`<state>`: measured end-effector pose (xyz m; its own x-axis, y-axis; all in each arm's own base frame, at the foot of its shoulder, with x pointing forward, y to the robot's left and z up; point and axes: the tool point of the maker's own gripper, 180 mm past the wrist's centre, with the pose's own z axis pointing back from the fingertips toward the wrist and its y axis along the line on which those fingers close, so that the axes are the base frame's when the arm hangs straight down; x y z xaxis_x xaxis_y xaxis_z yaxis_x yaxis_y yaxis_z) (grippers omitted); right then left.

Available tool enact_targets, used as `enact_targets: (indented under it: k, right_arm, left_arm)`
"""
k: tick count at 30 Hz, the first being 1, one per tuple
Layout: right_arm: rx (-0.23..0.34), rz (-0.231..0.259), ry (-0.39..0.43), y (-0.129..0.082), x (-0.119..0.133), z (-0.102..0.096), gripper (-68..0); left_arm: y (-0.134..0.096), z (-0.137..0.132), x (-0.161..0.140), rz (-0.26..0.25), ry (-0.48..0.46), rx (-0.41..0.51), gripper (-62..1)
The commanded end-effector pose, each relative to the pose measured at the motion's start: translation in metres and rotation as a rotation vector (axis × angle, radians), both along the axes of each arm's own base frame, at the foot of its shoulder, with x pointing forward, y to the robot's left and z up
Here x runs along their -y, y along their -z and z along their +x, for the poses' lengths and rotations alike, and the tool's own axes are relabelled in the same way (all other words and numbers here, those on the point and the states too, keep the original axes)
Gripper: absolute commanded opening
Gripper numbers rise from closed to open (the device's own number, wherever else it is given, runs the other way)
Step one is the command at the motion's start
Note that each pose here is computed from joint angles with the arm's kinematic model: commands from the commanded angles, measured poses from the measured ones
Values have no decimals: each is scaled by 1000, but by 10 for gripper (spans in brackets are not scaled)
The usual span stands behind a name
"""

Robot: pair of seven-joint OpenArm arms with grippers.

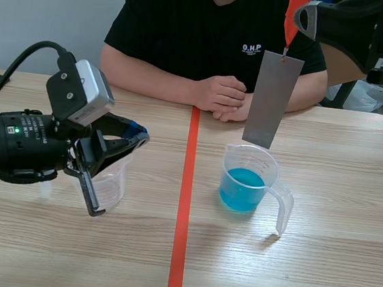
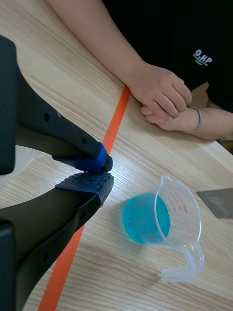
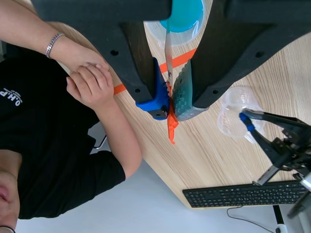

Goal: Do the redox reaction experiment.
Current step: 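Move the plate over the blue solution, then point at the plate with the left hand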

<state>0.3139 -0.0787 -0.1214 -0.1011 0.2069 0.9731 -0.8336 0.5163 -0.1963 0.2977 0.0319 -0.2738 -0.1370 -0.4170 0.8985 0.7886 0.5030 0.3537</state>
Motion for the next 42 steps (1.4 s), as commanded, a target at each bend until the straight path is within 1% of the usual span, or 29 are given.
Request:
enact_targets:
  k: [1,7,13,18,22,24,30,34,42]
  right_arm:
    - [37,17,4,-14,3,3,-660]
    - [37,17,4,-14,3,3,-660]
    - [37,17,4,-14,3,3,-660]
    - [37,17,4,-14,3,3,-660]
    - [36,16,4,-14,3,3,-660]
    - [35,14,4,-14,3,3,-660]
    - [35,14,4,-14,3,3,-660]
    - [35,14,4,-14,3,3,-660]
    - [36,14,5,-14,3,3,-660]
  left_arm:
    - [-10,8,6,-28,3,32,-562]
    - [5,21,24,-14,5,25,-562]
    - [14,30,51,-17,11,2,-562]
    - [11,36,68,-45,12,4,-562]
    - [13,38,77,-44,14,4,-562]
    - [16,40,81,-31,16,6,-562]
    - [17,51,90,-44,-22,15,-562]
    - [17,52,97,-38,-13,22,-562]
    - [14,47,110,-46,9,27,-562]
